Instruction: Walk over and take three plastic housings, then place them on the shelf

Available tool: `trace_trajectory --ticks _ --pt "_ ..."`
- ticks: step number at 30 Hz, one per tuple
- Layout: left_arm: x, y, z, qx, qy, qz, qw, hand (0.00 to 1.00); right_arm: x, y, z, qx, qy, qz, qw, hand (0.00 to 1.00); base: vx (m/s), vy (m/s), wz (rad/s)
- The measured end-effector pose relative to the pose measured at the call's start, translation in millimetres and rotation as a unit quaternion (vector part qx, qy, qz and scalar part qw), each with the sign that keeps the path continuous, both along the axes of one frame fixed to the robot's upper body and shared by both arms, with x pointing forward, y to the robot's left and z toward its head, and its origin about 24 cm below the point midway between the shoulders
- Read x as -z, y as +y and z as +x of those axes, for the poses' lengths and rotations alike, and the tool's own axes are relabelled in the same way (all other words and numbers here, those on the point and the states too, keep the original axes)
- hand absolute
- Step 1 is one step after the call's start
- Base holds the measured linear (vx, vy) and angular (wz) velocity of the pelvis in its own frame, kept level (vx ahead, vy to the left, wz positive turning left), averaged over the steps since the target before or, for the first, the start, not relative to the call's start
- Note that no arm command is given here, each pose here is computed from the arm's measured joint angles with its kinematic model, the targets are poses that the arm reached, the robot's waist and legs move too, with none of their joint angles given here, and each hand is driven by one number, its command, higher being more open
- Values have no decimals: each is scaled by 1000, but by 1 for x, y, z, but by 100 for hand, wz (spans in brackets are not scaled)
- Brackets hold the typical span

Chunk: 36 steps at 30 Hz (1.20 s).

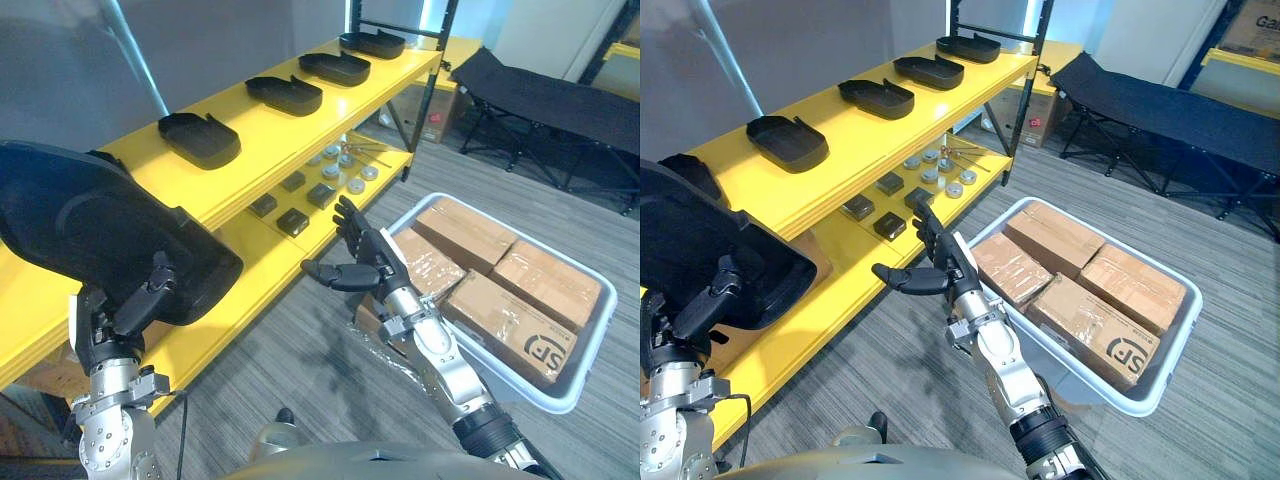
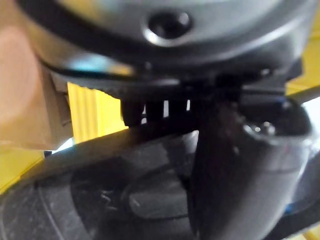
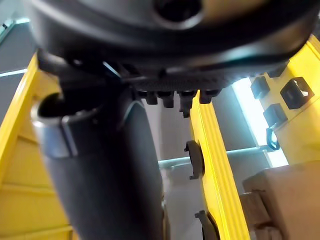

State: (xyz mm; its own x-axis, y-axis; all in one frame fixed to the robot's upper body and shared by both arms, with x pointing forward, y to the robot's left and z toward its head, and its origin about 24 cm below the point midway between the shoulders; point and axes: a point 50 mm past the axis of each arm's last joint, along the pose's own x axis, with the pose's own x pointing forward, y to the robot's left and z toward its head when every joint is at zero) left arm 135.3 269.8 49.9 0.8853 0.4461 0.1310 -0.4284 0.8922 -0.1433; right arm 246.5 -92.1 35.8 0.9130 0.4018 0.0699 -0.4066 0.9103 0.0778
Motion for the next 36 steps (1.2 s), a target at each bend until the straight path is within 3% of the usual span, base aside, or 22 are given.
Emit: trace_trajectory --ticks 5,11,16,22,30,36 --pt "-5 -7 -3 9 -14 -1 1000 0 5 2 -2 -6 19 -5 1000 100 13 -2 25" --pt "-9 -30 13 92 -37 -6 995 0 10 -11 1 18 20 -37 999 100 -53 32 63" --pt "-13 -28 16 129 -39 16 991 0 12 -11 0 3 12 -52 999 100 -69 55 32" --pt "-27 -47 38 250 -66 57 964 0 12 -25 -5 40 2 -41 998 100 -70 -7 69" --pt "-15 -47 38 248 -45 43 967 0 12 -29 -9 -30 -2 -35 999 100 -45 -30 7" --pt "-19 -42 35 241 -56 56 967 0 0 -31 -7 -13 -40 -20 999 100 -48 34 16"
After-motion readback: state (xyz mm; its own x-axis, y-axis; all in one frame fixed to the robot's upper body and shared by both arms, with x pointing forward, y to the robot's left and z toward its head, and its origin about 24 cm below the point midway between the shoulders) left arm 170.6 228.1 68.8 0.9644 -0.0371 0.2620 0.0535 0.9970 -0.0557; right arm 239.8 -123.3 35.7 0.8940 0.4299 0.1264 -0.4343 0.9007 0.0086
